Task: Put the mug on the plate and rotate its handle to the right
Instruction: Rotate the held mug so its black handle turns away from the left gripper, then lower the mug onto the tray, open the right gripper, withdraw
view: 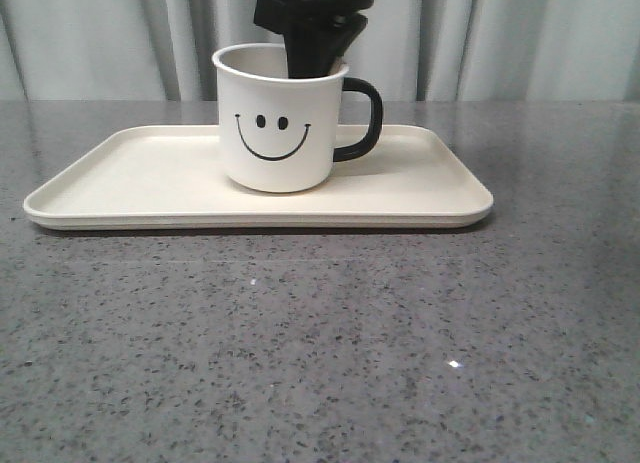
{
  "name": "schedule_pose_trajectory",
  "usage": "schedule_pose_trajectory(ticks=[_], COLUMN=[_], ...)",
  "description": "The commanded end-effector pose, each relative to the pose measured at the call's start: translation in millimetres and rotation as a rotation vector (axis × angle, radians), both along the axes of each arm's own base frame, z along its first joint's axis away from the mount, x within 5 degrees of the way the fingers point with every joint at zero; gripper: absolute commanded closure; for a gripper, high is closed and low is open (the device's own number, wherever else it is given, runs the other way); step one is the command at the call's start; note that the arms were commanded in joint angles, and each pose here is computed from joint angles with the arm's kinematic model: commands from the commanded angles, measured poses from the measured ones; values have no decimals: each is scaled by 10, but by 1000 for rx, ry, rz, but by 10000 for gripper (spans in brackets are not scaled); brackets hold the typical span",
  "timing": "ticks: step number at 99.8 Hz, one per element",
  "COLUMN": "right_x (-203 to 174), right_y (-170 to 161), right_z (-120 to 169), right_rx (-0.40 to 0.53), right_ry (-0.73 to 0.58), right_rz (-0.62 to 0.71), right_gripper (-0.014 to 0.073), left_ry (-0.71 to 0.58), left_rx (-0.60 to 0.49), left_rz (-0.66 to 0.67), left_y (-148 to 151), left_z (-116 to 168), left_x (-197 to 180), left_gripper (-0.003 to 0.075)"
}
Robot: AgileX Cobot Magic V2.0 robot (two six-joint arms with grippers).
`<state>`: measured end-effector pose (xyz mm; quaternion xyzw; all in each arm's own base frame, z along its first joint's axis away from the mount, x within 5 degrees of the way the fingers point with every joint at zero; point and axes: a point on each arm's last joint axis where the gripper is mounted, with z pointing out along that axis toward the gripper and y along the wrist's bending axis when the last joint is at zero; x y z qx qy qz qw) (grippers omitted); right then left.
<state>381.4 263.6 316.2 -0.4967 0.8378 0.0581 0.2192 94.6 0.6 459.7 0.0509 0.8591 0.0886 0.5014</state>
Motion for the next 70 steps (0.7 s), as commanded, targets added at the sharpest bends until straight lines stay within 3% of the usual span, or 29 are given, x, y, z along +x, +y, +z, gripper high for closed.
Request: schedule_pose_trajectory(ticks=[1,24,52,70], right_x=[-140,-133,-117,-124], right_y=[-110,-106,-96,-99], right_z=[327,331,406,696], right_rx=[14,20,45,109], right_ry=[-24,-31,-70,-159], right_rz=[10,9,6,0], right_gripper=[494,402,400,400], left_ry=[-86,-86,-86,-86], left_rx=[-3,-3,-3,-3], left_rz=[-7,-7,-7,-7], left_y=[10,10,10,10], left_z=[109,109,109,109], left_x=[4,4,4,4], left_gripper=[740,740,740,740])
